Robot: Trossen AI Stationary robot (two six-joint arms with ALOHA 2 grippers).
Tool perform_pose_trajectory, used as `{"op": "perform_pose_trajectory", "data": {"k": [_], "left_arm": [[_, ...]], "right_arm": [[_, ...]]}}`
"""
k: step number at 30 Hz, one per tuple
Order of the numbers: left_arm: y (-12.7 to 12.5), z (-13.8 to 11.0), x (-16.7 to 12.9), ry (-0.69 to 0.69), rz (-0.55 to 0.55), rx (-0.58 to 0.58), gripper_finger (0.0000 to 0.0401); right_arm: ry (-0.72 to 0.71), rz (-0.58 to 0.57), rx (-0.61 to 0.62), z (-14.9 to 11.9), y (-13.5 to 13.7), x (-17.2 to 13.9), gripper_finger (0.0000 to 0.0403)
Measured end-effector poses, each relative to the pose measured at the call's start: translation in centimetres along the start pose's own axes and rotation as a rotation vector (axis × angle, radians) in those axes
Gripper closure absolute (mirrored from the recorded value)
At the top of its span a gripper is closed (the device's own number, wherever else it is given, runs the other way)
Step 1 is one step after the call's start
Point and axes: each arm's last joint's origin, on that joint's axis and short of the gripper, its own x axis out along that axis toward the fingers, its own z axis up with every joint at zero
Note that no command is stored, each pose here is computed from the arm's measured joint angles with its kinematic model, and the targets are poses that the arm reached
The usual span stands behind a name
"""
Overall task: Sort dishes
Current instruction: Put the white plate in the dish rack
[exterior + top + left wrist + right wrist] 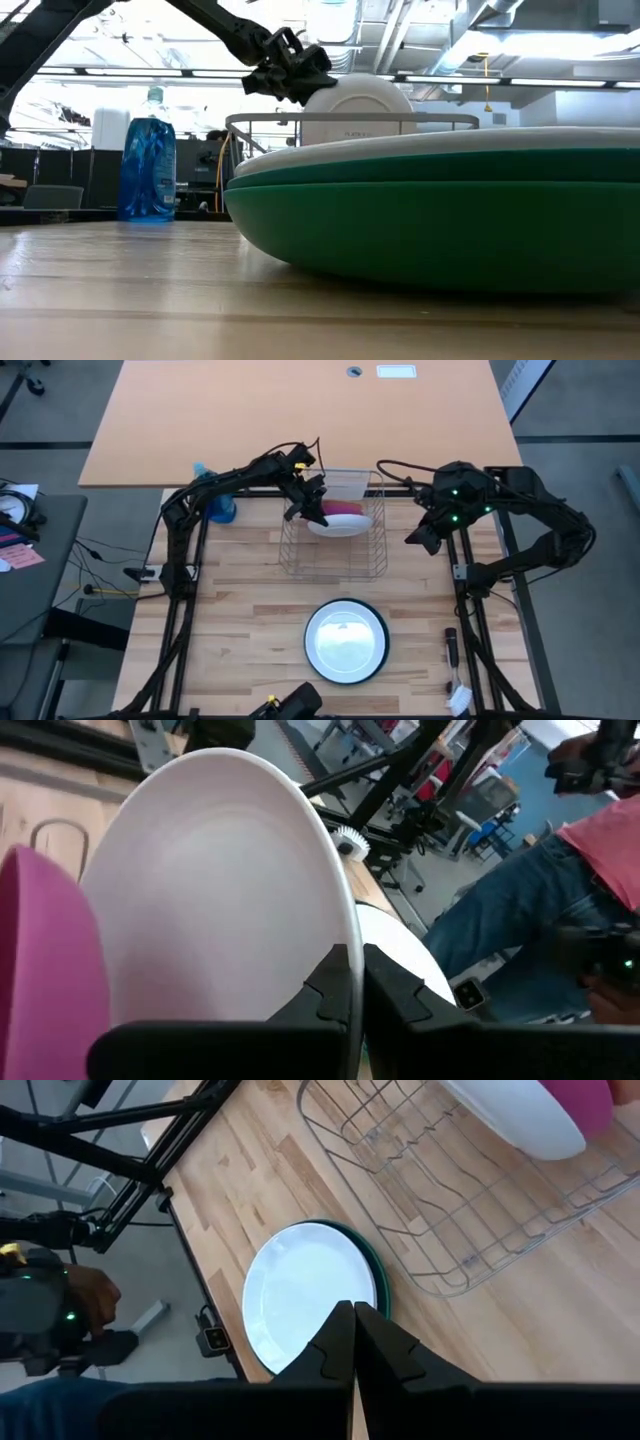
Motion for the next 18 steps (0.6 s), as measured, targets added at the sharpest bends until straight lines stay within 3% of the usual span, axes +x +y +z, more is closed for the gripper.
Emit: {"op": "perform_pose_trajectory", "data": {"k": [7, 18], "left_arm": [[0.86, -0.79, 0.51, 0.027, 0.019, -0.071, 0.0387], [0.63, -0.59, 0.38, 0.053, 0.083, -0.085, 0.0381]], "right_arm": [[0.008, -0.005, 0.002, -0.08, -0.05, 0.0, 0.0393], [0.009, -0.005, 0.002, -0.09, -0.06, 0.0, 0.0393]]}}
